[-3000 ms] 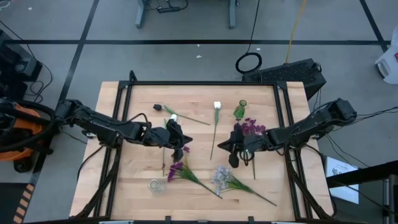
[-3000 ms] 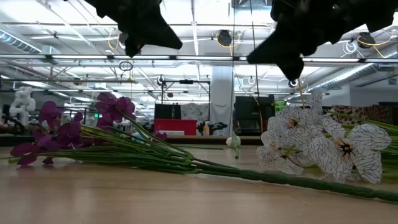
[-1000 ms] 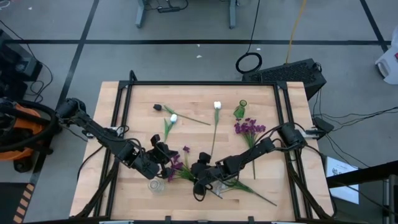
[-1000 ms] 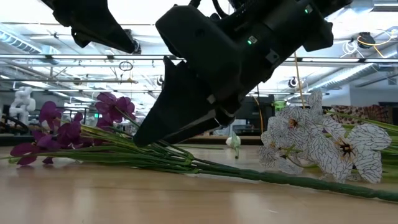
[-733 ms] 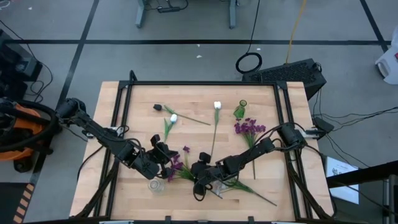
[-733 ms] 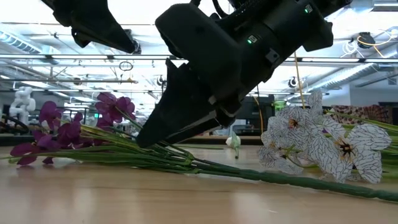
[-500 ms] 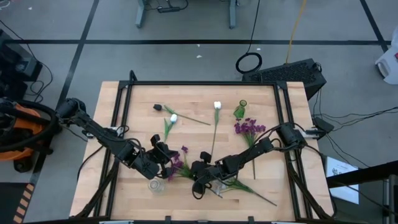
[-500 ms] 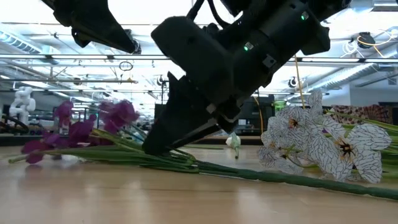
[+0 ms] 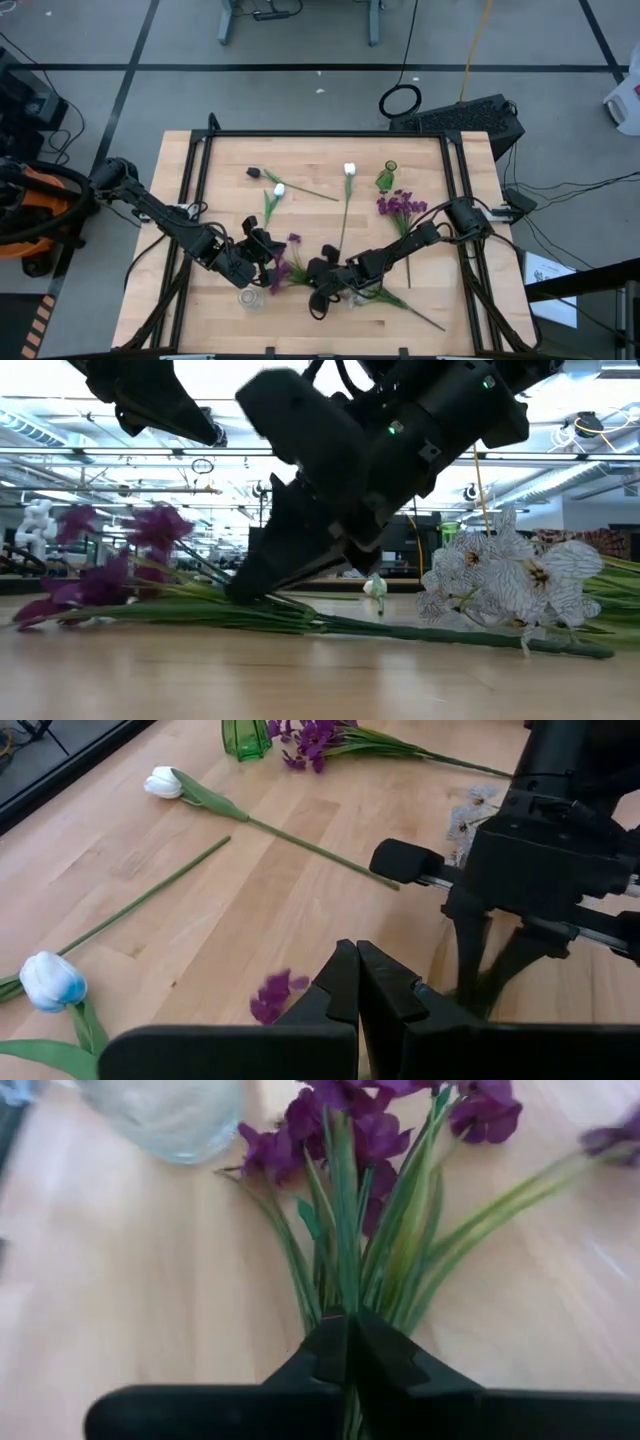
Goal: Sort flowers into vase by color
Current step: Move the left violet flower to the middle right of the table
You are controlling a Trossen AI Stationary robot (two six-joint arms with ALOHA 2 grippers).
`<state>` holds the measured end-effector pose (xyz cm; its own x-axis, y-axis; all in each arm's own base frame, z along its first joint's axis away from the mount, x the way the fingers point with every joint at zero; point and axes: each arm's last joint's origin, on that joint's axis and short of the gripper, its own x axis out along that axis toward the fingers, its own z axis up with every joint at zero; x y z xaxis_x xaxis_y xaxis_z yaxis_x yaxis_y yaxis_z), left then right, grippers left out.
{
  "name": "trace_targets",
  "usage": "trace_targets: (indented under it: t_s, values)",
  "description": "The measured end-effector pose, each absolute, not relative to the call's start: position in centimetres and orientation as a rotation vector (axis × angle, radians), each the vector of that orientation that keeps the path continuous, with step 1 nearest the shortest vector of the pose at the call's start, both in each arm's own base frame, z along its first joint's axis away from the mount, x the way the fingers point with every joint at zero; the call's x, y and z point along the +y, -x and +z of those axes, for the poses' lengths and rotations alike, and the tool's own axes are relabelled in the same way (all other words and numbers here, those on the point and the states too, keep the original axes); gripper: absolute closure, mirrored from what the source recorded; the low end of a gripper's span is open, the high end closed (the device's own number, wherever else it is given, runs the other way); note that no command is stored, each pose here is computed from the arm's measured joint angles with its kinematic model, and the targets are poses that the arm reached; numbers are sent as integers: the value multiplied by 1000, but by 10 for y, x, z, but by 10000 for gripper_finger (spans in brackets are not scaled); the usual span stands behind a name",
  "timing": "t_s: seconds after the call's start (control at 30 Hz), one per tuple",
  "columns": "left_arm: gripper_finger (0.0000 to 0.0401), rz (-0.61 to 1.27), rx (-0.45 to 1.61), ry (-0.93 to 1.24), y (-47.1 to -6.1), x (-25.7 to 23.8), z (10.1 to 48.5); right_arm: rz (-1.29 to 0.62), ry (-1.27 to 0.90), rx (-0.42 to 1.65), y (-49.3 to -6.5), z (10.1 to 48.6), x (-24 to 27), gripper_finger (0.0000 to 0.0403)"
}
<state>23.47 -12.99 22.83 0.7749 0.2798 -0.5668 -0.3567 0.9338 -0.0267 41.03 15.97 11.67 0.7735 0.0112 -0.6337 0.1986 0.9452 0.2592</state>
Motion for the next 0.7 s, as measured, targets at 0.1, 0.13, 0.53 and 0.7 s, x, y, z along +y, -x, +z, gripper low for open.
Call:
trace_targets:
  t_s: [0.1, 0.13, 0.53, 0.7]
  values:
    - [399, 346, 590, 136, -235, -130, 228, -41, -353, 659, -411, 127, 162, 400]
    - [399, 350, 588, 135, -235, -130, 228, -36, -355, 658, -410, 132, 161, 400]
    - [399, 434, 453, 70, -222, -137, 240, 105, -388, 631, -384, 216, 160, 402]
    - [399, 464, 380, 58, -213, -142, 248, 118, -353, 630, -360, 255, 154, 402]
